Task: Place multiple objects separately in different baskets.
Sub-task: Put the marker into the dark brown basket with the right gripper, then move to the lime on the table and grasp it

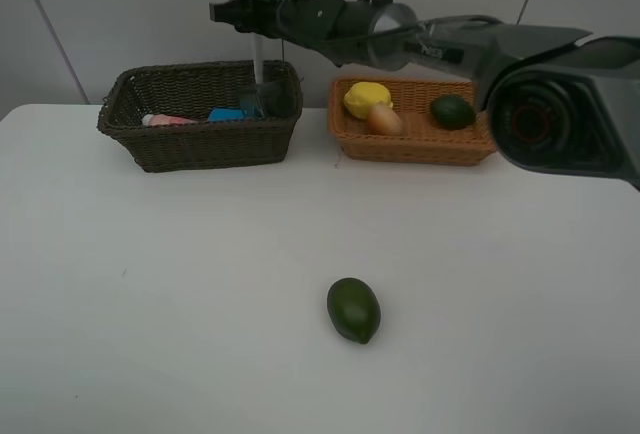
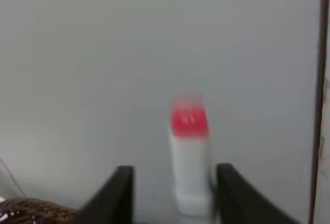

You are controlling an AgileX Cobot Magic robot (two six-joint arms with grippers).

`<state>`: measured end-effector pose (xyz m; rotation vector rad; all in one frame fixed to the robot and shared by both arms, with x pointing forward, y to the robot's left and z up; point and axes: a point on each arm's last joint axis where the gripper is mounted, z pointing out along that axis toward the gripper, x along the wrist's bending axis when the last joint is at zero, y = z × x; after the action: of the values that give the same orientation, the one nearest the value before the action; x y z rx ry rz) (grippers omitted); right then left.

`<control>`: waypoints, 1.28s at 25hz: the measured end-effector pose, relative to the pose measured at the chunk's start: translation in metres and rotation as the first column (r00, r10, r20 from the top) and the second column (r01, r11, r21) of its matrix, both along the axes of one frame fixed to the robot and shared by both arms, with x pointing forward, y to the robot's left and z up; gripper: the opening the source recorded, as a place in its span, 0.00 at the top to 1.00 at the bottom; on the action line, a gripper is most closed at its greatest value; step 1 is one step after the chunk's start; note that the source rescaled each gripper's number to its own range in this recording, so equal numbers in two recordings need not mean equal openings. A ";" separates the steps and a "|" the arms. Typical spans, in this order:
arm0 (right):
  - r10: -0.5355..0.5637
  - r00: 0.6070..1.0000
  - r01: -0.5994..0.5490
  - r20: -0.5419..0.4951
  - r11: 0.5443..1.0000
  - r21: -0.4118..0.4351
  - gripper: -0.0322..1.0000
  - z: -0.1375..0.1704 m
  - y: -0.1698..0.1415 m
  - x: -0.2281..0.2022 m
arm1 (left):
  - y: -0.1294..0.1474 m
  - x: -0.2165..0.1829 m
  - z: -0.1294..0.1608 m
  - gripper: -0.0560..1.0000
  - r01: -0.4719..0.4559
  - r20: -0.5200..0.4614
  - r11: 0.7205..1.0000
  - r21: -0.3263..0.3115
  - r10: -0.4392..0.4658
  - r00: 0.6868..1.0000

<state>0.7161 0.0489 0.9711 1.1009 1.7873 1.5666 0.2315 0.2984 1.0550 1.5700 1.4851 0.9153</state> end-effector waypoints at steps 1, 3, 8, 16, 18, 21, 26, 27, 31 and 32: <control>0.002 1.000 -0.002 -0.003 1.000 -0.001 0.24 0.000 0.000 0.000 | 0.000 0.000 0.000 0.00 0.000 0.000 1.000 0.000 0.000 1.000; 0.018 1.000 -0.018 -0.020 1.000 -0.009 0.08 -0.001 0.001 -0.001 | 0.000 0.000 0.000 0.00 0.000 0.000 1.000 0.000 0.000 1.000; 0.137 0.981 -0.145 -0.138 0.988 -0.052 0.01 0.010 0.005 -0.015 | 0.000 0.000 0.000 0.00 0.000 0.000 1.000 0.000 0.000 1.000; 0.301 0.808 -0.484 -0.506 0.829 -0.280 0.00 0.101 -0.025 -0.086 | 0.000 0.000 0.000 0.00 0.000 0.000 1.000 0.000 0.000 1.000; 0.208 0.775 -0.493 -0.597 0.790 -0.365 0.00 0.113 -0.043 -0.099 | 0.000 0.000 0.000 0.00 0.000 0.000 1.000 0.000 0.000 1.000; 0.050 0.779 -0.402 -0.625 0.805 -0.436 0.00 0.122 -0.062 -0.107 | 0.000 0.000 0.000 0.00 0.000 0.000 1.000 0.000 0.000 1.000; -0.124 0.743 -0.308 -0.657 0.808 -0.502 0.00 0.119 -0.090 -0.128 | 0.000 0.000 0.000 0.00 0.000 0.000 1.000 0.000 0.000 1.000; -0.153 0.716 -0.302 -0.681 0.811 -0.500 0.00 0.113 -0.095 -0.135 | 0.000 0.000 0.000 0.00 0.000 0.000 1.000 0.000 0.000 1.000; -0.219 0.553 -0.311 -0.804 0.841 -0.443 0.00 0.086 -0.114 -0.173 | 0.000 0.000 0.000 0.00 0.000 0.000 1.000 0.000 0.000 1.000; -0.231 0.511 -0.324 -0.828 0.841 -0.434 0.00 0.077 -0.119 -0.183 | 0.000 0.000 0.000 0.00 0.000 0.000 1.000 0.000 0.000 1.000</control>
<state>0.5328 -0.0704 1.0483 1.6759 2.6760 0.3077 0.2315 0.2984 1.0550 1.5700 1.4851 0.9153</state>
